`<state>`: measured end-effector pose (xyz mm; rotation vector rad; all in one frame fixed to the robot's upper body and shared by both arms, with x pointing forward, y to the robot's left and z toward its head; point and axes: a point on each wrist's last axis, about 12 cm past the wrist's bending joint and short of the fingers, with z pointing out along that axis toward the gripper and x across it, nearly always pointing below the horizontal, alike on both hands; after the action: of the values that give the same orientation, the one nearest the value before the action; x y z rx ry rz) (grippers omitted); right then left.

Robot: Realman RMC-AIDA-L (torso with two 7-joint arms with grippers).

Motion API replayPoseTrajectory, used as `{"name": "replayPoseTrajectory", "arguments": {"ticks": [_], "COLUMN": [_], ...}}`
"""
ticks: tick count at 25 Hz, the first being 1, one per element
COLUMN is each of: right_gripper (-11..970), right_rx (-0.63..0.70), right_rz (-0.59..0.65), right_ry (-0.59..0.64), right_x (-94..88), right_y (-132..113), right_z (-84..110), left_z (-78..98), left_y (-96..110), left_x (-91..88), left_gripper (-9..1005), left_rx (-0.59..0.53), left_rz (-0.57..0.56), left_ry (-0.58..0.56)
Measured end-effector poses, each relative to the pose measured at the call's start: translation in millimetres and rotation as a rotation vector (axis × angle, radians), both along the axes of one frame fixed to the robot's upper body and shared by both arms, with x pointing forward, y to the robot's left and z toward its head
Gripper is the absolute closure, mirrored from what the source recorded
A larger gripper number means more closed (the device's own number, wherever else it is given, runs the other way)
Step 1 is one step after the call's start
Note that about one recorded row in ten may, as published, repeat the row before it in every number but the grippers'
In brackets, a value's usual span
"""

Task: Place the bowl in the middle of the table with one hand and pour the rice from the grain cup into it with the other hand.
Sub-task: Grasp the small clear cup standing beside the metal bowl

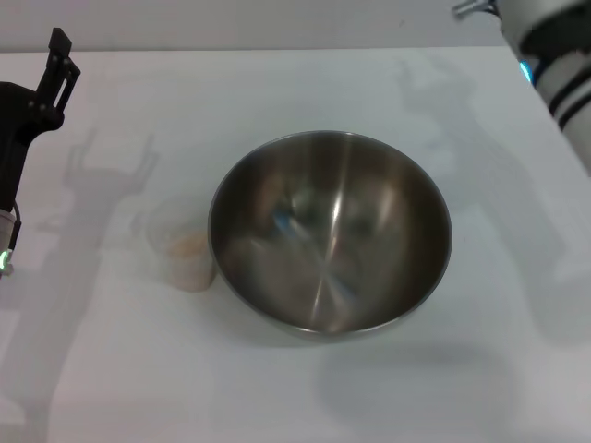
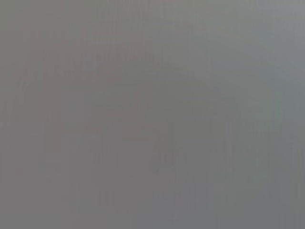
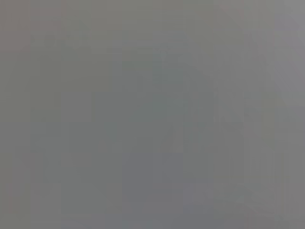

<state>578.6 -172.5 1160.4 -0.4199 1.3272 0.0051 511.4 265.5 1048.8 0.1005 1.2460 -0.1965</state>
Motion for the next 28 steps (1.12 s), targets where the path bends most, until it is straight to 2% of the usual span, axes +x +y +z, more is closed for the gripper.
{"name": "replayPoseTrajectory", "arguments": {"ticks": [1, 2, 3, 4, 6, 7, 9, 11, 13, 16, 19, 21, 24, 26, 28], "right_gripper": [575, 575, 575, 574, 574, 574, 575, 576, 576, 575, 575, 575, 574, 574, 575], "right_rx": [0.074, 0.074, 0.171, 0.171, 0.291, 0.291, 0.355, 0.403, 0.401, 0.386, 0.376, 0.358, 0.352, 0.341, 0.337], "right_rz": [-0.023, -0.023, -0.034, -0.034, -0.035, -0.035, -0.02, 0.006, 0.008, -0.024, -0.049, -0.079, -0.1, -0.125, -0.131], "right_ry": [-0.047, -0.047, -0.085, -0.085, -0.169, -0.169, -0.21, -0.2, -0.183, -0.134, -0.125, -0.123, -0.128, -0.125, -0.123], "right_x": [-7.8, -7.8, -17.0, -17.0, -32.0, -32.0, -43.3, -57.3, -60.9, -71.4, -74.9, -79.5, -81.7, -80.8, -79.2], "right_y": [-7, -7, -17, -17, -36, -36, -51, -73, -81, -102, -108, -117, -122, -128, -130], "right_z": [-12.5, -12.5, -27.6, -27.6, -45.6, -45.6, -57.5, -77.4, -84.3, -100.3, -103.9, -107.2, -108.1, -108.9, -108.7], "left_z": [-0.2, -0.2, -0.4, -0.5, -1.5, -1.5, -2.8, -4.1, -5.7, -16.1, -20.3, -29.1, -34.2, -41.9, -44.2], "left_y": [0, 0, 0, 0, 1, 1, 3, 4, 5, 11, 13, 17, 17, 15, 14], "left_x": [-0.4, -0.4, -0.9, -1.0, -2.5, -2.5, -5.4, -8.4, -11.9, -33.6, -41.4, -57.1, -66.3, -79.8, -84.5], "left_gripper": [209, 209, 210, 210, 210, 210, 210, 211, 211, 212, 212, 212, 213, 213, 213], "left_rx": [-0.001, -0.001, -0.002, -0.002, -0.003, -0.003, -0.007, -0.01, -0.011, 0.013, 0.023, 0.041, 0.057, 0.096, 0.107], "left_rz": [0.001, 0.001, 0.002, 0.002, 0.005, 0.005, 0.01, 0.014, 0.013, -0.003, 0.001, 0.006, 0.0, -0.02, -0.03], "left_ry": [0.0, 0.0, 0.001, 0.002, 0.005, 0.005, 0.008, 0.01, 0.013, 0.039, 0.054, 0.09, 0.113, 0.145, 0.156]}}
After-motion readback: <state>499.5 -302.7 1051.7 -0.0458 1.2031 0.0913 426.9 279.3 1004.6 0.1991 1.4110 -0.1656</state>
